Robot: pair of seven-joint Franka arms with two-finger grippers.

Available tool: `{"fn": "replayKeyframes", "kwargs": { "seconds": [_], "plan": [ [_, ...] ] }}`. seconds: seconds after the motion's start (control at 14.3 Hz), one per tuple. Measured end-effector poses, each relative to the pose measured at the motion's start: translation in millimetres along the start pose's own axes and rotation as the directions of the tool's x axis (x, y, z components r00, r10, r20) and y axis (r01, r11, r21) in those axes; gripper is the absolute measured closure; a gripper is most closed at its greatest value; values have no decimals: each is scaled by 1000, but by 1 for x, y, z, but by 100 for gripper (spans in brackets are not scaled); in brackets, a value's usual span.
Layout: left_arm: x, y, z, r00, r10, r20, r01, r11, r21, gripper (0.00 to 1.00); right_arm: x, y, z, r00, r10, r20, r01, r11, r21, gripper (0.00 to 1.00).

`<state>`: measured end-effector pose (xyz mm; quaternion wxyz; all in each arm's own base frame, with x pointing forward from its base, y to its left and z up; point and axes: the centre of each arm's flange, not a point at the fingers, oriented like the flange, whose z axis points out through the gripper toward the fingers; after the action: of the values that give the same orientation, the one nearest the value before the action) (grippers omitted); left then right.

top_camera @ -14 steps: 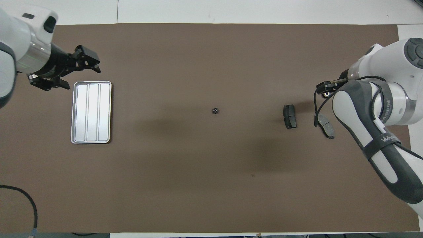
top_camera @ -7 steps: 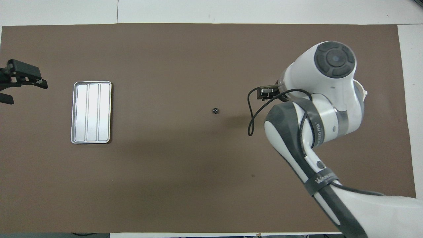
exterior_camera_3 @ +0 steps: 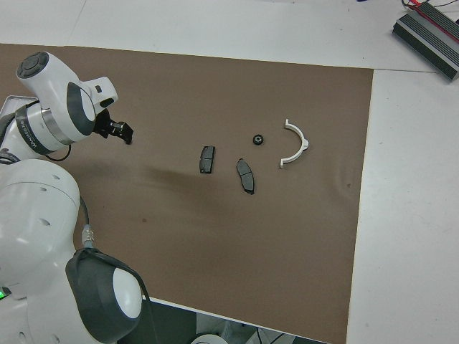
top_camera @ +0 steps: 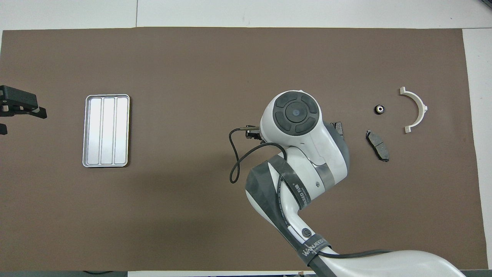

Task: Place bearing gear from tray to pile
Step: 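Grasp the second gear with the right gripper and carry it toward the pile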

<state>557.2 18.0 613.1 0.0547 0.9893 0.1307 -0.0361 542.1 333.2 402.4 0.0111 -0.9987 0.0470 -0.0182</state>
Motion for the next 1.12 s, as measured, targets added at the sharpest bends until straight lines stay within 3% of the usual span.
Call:
{"fn": "replayKeyframes", "kwargs": {
  "seconds": [0.49,0.91,1.12],
  "plan": [
    [-1,1,-1,998,59,-13,-59,998,-3,0,7,-19,70,999,26,-39,-25,999,28,20],
    [-3,6,0,997,73,-10,-73,997,-2,0,9,-31,88,998,31,-56,-29,999,40,21],
    [-4,4,-2,996,84,-18,-84,996,21,0,11,-30,101,998,34,-59,-31,999,39,30]
  ]
}}
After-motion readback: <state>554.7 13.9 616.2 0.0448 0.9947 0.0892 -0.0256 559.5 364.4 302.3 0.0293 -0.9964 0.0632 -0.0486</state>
